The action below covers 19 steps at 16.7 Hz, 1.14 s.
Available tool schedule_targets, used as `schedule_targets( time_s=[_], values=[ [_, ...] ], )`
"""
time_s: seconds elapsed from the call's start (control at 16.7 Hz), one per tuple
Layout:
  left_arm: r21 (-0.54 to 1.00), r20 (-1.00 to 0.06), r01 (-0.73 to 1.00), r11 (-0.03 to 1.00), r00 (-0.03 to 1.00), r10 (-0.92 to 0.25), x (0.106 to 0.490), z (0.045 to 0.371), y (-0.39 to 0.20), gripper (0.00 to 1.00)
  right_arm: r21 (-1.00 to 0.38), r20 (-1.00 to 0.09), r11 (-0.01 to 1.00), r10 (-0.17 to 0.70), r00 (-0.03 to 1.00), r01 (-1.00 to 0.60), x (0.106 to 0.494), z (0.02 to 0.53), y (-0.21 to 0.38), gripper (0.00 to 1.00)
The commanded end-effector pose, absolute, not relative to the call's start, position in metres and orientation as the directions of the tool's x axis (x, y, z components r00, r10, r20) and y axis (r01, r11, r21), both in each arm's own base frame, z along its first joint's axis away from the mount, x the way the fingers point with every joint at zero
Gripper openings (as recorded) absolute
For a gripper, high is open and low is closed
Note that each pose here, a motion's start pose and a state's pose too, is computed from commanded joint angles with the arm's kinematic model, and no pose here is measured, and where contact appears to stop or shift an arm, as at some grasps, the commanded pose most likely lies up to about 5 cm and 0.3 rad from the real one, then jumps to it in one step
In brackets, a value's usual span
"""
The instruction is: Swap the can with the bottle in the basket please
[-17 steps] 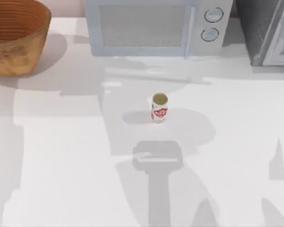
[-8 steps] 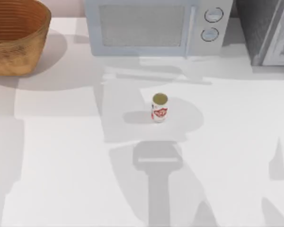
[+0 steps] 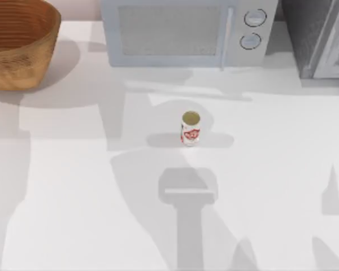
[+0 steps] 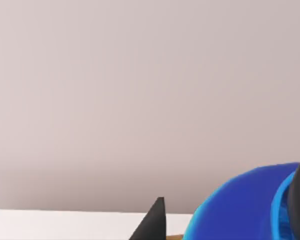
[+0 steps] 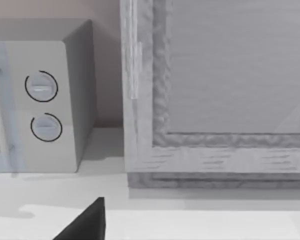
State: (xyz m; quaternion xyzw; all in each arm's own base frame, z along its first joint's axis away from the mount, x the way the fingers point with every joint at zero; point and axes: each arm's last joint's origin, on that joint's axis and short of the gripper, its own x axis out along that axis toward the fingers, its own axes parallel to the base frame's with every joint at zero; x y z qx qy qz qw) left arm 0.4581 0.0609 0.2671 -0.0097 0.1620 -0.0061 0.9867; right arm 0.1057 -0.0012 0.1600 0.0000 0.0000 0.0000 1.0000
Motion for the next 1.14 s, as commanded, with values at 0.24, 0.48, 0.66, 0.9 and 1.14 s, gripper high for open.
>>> schedule_targets(
  time_s=[0.24, 0.48, 0.66, 0.9, 1.14],
  values=[
    [-0.021, -0.32, 0.009, 1.0, 0.947, -0.015, 0.4581, 0.2671, 0.0609, 0.3, 0.0, 0.0, 1.0, 0.0, 1.0, 0.0, 0.1057, 0.16, -0.0012, 1.0],
    [-0.021, -0.32, 0.009, 1.0, 0.947, -0.015, 0.4581, 0.2671, 0.0609, 0.6, 0.0, 0.0, 1.0, 0.0, 1.0, 0.0, 0.1057, 0.16, -0.0012, 1.0],
    [-0.021, -0.32, 0.009, 1.0, 0.947, -0.015, 0.4581, 0.2671, 0.0609, 0.83, 0.0, 0.0, 1.0, 0.0, 1.0, 0.0, 0.1057, 0.16, -0.0012, 1.0],
    [-0.021, -0.32, 0.009, 1.0, 0.947, -0.015, 0.4581, 0.2671, 0.0609, 1.0, 0.0, 0.0, 1.0, 0.0, 1.0, 0.0, 0.1057, 0.16, -0.0012, 1.0],
    [-0.021, -0.32, 0.009, 1.0, 0.947, -0.015, 0.4581, 0.2671, 0.0609, 1.0, 0.0, 0.0, 1.0, 0.0, 1.0, 0.0, 0.1057, 0.16, -0.0012, 1.0]
  ],
)
